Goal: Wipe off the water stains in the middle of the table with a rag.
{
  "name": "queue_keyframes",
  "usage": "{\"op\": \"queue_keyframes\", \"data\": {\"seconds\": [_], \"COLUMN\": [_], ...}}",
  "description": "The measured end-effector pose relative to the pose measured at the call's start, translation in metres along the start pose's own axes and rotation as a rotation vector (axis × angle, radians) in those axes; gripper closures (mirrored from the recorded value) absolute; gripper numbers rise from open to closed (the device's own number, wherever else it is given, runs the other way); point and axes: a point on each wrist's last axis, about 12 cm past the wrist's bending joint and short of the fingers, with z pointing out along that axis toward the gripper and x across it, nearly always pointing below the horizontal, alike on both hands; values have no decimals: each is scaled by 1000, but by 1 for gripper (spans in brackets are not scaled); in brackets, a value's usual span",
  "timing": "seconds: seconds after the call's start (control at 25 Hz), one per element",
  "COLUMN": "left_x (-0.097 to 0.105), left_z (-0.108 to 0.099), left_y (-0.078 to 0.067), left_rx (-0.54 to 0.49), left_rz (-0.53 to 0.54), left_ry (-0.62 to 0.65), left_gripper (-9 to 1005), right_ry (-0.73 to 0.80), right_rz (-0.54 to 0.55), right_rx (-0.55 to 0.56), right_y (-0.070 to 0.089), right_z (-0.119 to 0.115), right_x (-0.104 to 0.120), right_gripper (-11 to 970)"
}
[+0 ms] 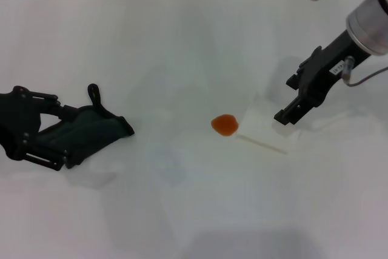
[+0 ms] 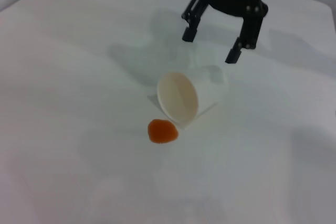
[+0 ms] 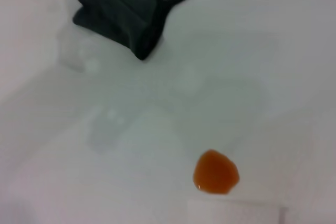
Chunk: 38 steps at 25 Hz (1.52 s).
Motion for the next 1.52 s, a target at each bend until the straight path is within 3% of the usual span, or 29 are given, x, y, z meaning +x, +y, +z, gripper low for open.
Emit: {"op": "queue_keyframes", "data": {"seconds": [0.6,1.24,1.52], "left_x": [-5,-3,-10], "left_z": [6,3,12], "left_y": [1,1,0], "left_rx": [0,-10,22], "left_rz": [8,31,50], "left_ry": [1,21,53], "left_gripper": [108,109,109], "right_ry": [189,186,214], "right_rz": [45,67,100], "right_rx": [-2,33,42], "right_y": [7,1,-5], "right_z": [26,44,57], "right_x": [-37,-44,-43], "right_gripper": [102,104,103]}}
